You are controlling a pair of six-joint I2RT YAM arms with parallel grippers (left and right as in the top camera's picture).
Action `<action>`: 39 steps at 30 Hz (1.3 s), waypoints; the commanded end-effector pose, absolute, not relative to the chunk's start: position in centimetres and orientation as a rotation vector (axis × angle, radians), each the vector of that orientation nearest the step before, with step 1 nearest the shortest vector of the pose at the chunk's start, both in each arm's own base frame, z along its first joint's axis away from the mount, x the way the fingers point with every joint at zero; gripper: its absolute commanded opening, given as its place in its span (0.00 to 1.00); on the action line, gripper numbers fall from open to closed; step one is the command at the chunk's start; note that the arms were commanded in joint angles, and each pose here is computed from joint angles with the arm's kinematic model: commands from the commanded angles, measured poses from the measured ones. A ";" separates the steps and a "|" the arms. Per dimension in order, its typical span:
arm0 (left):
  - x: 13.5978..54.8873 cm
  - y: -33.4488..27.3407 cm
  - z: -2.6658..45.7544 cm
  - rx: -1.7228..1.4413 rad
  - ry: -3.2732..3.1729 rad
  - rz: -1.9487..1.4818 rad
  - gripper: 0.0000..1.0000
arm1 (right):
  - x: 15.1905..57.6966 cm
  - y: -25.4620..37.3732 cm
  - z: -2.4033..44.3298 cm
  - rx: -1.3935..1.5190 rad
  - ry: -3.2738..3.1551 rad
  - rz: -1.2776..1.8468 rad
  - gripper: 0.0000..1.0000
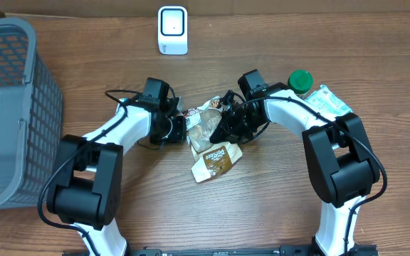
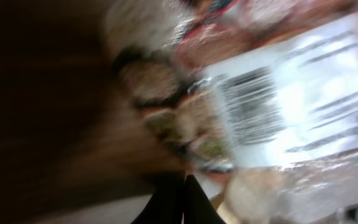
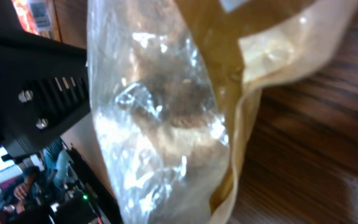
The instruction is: Scan the item barcode
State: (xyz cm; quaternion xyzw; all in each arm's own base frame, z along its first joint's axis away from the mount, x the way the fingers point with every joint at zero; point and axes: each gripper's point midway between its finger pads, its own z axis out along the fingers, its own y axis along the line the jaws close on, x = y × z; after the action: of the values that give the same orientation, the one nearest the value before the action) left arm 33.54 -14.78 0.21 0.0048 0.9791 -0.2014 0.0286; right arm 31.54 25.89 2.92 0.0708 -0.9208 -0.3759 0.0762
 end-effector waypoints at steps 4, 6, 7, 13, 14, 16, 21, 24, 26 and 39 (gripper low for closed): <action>37.1 -13.6 10.0 0.133 2.864 -0.575 0.04 | 32.5 26.1 5.6 0.376 -2.775 -1.270 0.04; 37.6 -12.8 13.6 0.124 2.814 -0.543 0.04 | 33.1 25.9 7.6 0.436 -2.791 -1.343 0.04; 37.8 -12.3 15.1 0.113 2.792 -0.525 0.04 | 33.3 25.7 8.6 0.466 -2.798 -1.380 0.04; 38.4 -7.1 21.7 -0.011 2.674 -0.349 0.06 | 33.9 23.7 15.9 0.542 -2.851 -1.585 0.04; 38.4 -6.3 22.0 -0.034 2.666 -0.319 0.07 | 33.7 23.4 17.1 0.551 -2.853 -1.617 0.04; 38.3 -4.4 21.9 -0.090 2.672 -0.262 0.08 | 33.2 23.1 19.3 0.576 -2.857 -1.671 0.04; 37.7 -1.0 20.3 -0.185 2.734 -0.221 0.06 | 31.4 22.7 23.8 0.676 -2.890 -1.744 0.04; 37.5 0.7 19.5 -0.232 2.762 -0.213 0.07 | 30.3 22.6 26.2 0.746 -2.898 -1.802 0.04; 37.5 1.8 19.0 -0.258 2.773 -0.203 0.07 | 29.8 22.5 27.5 0.779 -2.915 -1.827 0.04; 38.0 3.9 18.8 -0.307 2.753 -0.148 0.99 | 32.3 21.3 29.1 0.426 -3.122 -1.670 0.04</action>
State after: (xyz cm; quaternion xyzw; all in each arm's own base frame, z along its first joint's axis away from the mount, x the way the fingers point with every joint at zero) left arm 38.02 3.46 19.20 -0.1108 0.9743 -0.0613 0.1865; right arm 30.76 21.57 27.20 0.1387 -0.8464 -0.4807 -0.1823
